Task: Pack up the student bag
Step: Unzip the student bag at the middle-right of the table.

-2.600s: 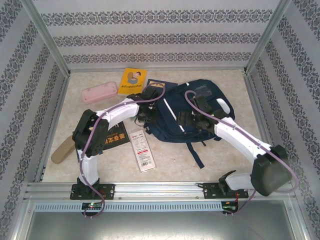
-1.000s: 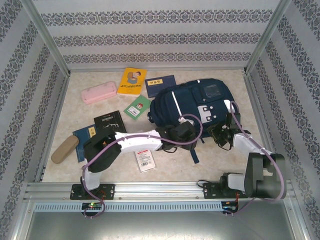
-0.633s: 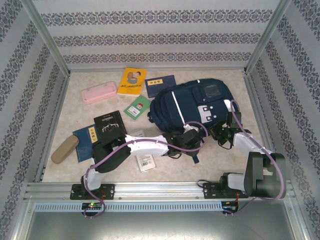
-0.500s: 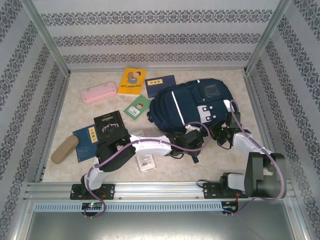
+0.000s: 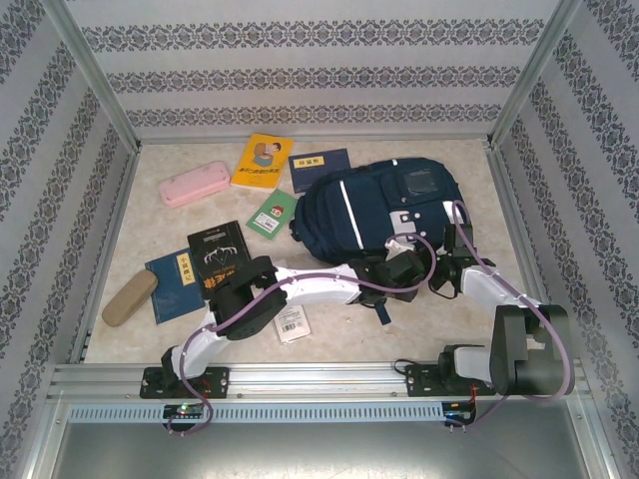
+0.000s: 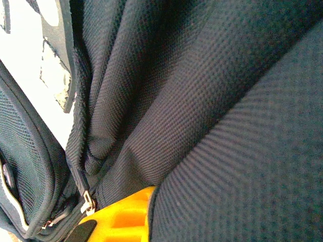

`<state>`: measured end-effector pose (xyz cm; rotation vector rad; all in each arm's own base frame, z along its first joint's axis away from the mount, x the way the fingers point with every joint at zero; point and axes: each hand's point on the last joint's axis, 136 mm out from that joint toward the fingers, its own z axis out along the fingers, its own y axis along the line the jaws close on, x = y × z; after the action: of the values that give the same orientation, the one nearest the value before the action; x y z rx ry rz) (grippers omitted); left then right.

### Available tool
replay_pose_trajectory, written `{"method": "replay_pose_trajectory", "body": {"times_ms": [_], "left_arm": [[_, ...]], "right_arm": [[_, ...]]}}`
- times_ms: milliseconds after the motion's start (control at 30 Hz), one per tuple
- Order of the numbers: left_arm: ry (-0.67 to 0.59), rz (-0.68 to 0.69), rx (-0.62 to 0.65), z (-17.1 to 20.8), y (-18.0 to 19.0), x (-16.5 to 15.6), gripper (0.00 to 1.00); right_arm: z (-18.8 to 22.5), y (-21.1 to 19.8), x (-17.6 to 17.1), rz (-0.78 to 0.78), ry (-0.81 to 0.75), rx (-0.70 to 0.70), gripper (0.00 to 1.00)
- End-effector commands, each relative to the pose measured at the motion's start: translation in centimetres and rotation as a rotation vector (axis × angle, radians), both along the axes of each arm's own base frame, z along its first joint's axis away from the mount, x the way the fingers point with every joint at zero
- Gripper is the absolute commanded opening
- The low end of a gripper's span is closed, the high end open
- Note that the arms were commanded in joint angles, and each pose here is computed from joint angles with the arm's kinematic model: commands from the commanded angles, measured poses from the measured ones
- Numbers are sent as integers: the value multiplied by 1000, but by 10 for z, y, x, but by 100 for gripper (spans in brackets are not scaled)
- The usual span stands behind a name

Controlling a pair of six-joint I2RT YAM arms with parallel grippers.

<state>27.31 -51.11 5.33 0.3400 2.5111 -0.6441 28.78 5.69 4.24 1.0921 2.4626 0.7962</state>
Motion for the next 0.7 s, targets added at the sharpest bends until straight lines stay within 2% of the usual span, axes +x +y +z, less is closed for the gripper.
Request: {"method": "replay_pose_trajectory", "body": {"times_ms": [0, 200, 433, 667], "left_arm": [[58, 87, 82, -29, 19, 7, 43], [53, 113, 108, -33, 17, 15, 47], [70, 151, 172, -44, 26, 20, 47], [46, 158, 160, -46, 32, 20, 44]], "right_arm": [[11, 9, 5, 28, -16, 32, 0], [15, 1, 19, 11, -25, 28, 0], [16, -7, 27, -18, -23, 33, 0], [13, -10, 32, -34, -25, 75, 0]]}}
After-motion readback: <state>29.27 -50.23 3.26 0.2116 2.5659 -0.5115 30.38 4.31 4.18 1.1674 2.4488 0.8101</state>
